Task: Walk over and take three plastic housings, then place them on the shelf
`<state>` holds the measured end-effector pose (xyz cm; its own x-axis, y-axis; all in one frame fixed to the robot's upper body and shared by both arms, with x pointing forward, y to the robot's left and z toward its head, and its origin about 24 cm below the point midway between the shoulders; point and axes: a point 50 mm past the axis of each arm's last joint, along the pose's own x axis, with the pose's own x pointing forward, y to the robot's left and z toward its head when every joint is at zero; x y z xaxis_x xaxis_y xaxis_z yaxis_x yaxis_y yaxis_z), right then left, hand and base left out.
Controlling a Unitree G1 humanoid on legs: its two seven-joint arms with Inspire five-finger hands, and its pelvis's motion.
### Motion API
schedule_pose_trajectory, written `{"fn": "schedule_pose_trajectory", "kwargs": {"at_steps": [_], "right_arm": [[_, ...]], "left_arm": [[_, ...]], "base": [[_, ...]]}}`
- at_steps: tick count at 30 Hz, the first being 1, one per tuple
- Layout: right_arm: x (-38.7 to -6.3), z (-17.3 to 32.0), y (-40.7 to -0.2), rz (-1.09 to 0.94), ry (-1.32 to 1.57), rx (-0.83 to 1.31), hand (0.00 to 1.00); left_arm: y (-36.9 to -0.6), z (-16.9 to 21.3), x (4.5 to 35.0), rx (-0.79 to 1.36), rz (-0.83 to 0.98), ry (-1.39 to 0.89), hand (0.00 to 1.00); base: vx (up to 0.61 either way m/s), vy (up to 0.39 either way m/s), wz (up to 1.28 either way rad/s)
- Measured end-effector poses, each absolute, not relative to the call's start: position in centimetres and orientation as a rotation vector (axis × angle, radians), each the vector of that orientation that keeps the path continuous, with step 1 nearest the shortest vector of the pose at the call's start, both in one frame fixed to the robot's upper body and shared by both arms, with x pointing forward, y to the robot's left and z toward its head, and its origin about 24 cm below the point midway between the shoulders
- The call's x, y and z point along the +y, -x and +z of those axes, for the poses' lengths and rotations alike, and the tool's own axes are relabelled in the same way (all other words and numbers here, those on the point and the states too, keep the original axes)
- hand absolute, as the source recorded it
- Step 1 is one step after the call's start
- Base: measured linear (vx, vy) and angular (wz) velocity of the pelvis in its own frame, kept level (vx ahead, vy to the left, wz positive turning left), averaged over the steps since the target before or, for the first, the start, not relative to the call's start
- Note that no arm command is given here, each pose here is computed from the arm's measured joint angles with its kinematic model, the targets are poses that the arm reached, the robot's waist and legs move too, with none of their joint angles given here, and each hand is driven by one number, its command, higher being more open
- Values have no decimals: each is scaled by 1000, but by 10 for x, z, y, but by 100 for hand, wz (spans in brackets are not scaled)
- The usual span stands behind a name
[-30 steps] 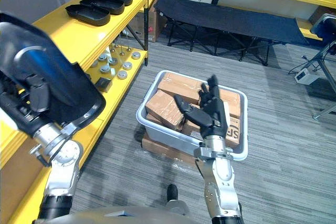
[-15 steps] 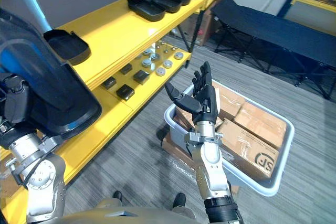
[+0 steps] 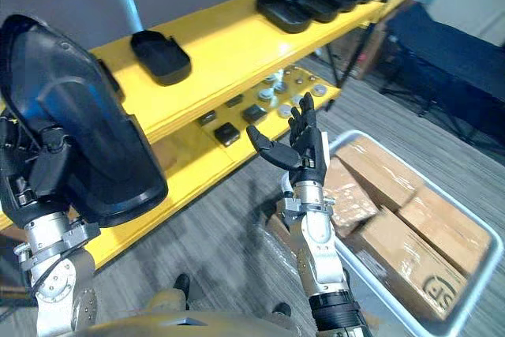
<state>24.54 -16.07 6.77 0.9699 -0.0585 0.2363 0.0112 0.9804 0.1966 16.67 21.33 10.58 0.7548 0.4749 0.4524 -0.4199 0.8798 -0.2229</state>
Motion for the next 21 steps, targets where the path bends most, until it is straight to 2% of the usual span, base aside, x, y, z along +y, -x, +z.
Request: {"fn": "schedule_pose_trajectory", "kwargs": {"at_steps": [5,9,15,17,21], "right_arm": [[-163,57,-236,-67,-203,-205,100],[-161,61,-235,-56,-208,-243,100],[-163,68,-235,-60,-214,-317,100],[-169,81,-234,-50,-208,-404,100],[-168,89,-235,-42,-213,-445,100]], "left_arm": [[-183,107,206,-519,361,112,0],[-186,105,198,-499,314,113,0],[-186,102,199,-472,357,125,0],[-185,101,200,-466,434,159,0],[-183,100,205,-465,502,175,0]], "base": [[58,-10,89],[8,-21,5],[-75,2,-17],[-191,18,6],[-44,2,17]]}}
